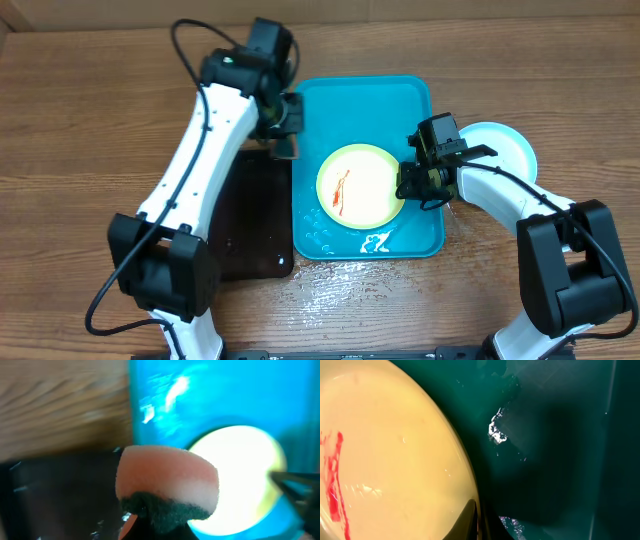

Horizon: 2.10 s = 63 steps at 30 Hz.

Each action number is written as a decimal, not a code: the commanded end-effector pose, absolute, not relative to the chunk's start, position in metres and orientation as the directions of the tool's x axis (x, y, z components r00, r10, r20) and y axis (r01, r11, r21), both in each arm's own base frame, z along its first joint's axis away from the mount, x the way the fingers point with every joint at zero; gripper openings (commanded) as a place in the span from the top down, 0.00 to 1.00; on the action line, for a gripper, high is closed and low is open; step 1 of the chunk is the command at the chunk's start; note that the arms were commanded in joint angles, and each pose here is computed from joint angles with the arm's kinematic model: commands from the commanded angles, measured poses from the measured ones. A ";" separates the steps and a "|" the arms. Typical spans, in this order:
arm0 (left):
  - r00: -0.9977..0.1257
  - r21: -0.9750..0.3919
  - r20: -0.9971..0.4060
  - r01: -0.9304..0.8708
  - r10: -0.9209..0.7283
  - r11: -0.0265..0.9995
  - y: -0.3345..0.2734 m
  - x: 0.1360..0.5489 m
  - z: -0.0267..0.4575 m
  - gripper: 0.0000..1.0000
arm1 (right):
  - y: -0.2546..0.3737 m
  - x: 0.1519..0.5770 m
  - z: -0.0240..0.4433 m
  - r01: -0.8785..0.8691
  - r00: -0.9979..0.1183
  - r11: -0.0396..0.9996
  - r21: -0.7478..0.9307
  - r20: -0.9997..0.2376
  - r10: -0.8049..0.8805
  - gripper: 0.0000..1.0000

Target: Clean dirty plates on tray and stack at the side

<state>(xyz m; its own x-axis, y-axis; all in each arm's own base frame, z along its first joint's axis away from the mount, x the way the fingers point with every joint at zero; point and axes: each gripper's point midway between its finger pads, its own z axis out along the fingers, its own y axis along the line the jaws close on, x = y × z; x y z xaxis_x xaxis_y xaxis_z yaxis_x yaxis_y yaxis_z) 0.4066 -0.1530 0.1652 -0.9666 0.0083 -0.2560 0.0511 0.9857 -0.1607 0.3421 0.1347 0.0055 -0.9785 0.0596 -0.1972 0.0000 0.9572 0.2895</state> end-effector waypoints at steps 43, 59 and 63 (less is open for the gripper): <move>-0.959 -0.345 0.055 0.244 0.279 0.906 -0.275 0.368 0.013 0.96 | 0.129 0.325 -0.017 0.023 -0.990 0.965 0.261 -0.130 0.059 0.96; -0.929 -0.007 0.177 0.328 0.324 0.945 -0.233 0.332 0.001 0.96 | 0.127 0.319 -0.018 0.029 -0.992 0.967 0.255 -0.108 0.058 0.96; -0.927 0.177 0.191 0.356 0.323 0.918 -0.196 0.334 -0.010 0.96 | 0.127 0.319 -0.018 0.029 -0.992 0.967 0.255 -0.108 0.058 0.96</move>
